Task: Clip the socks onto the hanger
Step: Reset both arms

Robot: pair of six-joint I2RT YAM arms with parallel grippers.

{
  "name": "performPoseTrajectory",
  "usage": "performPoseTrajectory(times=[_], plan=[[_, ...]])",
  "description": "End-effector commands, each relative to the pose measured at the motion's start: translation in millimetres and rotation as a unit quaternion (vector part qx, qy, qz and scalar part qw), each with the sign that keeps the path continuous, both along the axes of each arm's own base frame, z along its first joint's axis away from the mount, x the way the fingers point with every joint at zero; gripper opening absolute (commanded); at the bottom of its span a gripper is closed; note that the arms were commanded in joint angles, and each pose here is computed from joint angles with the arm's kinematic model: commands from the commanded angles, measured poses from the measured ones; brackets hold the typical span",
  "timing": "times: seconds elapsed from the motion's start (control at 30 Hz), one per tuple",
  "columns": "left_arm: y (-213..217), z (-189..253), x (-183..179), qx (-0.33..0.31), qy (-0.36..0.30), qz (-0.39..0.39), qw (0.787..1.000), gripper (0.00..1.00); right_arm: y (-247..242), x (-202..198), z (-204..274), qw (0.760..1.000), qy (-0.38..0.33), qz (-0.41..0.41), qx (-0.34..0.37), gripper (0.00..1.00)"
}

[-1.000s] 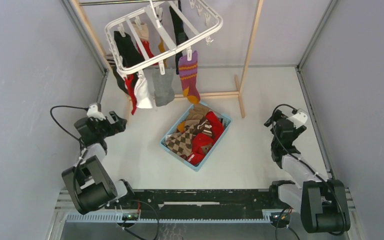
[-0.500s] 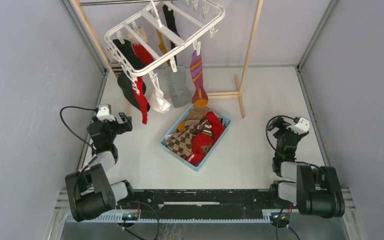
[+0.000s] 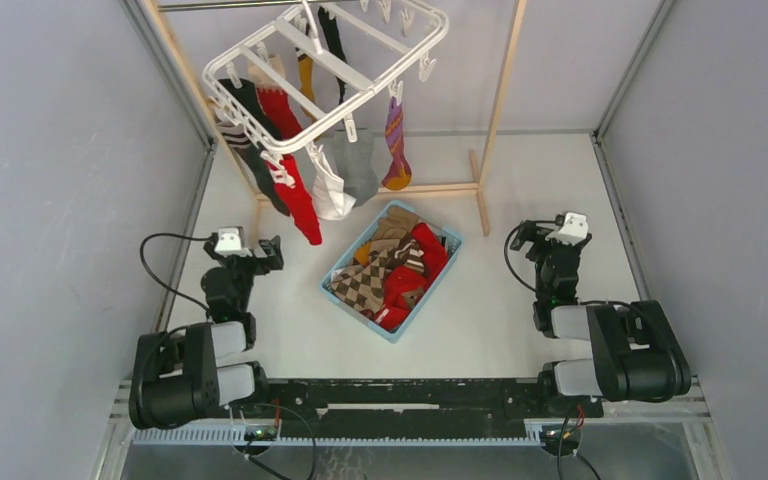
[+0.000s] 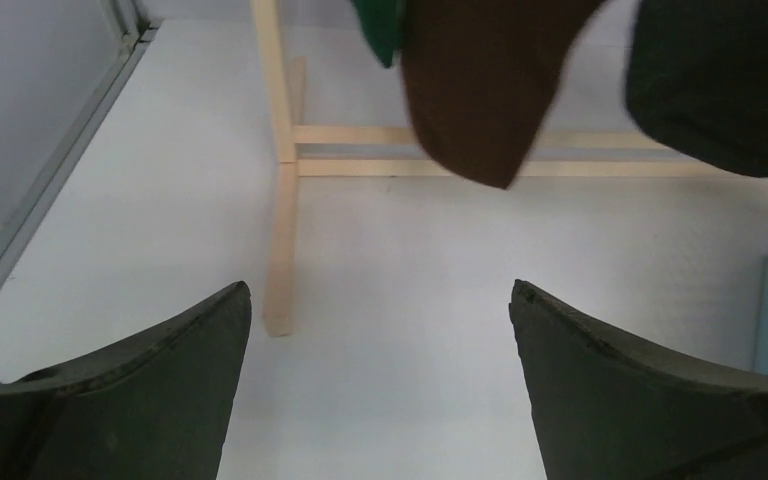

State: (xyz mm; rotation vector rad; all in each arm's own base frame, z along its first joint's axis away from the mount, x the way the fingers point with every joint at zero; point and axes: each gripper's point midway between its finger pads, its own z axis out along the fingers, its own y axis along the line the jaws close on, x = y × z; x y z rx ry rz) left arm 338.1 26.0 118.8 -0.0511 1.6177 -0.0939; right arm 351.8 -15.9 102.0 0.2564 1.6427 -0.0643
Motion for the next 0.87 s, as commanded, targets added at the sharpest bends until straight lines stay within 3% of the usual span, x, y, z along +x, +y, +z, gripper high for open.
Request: performPoseTrajectory(times=[0.0, 0.1, 0.83], plan=[[7.1, 31.0, -0.7, 0.045, -0.089, 0.06, 0.993, 1.0, -6.3, 12.9, 2.5, 1.0, 0.017, 0.002, -0.001, 0.99], [19.9, 16.3, 18.1, 0.037, -0.014, 0.102, 0.994, 1.0, -7.1, 13.8, 1.0, 1.0, 0.022, 0.008, 0.007, 0.99], [20.2, 16.8, 15.9, 0.039, -0.018, 0.109, 0.993, 1.0, -6.8, 14.1, 1.6, 1.0, 0.022, 0.009, 0.005, 0.99]])
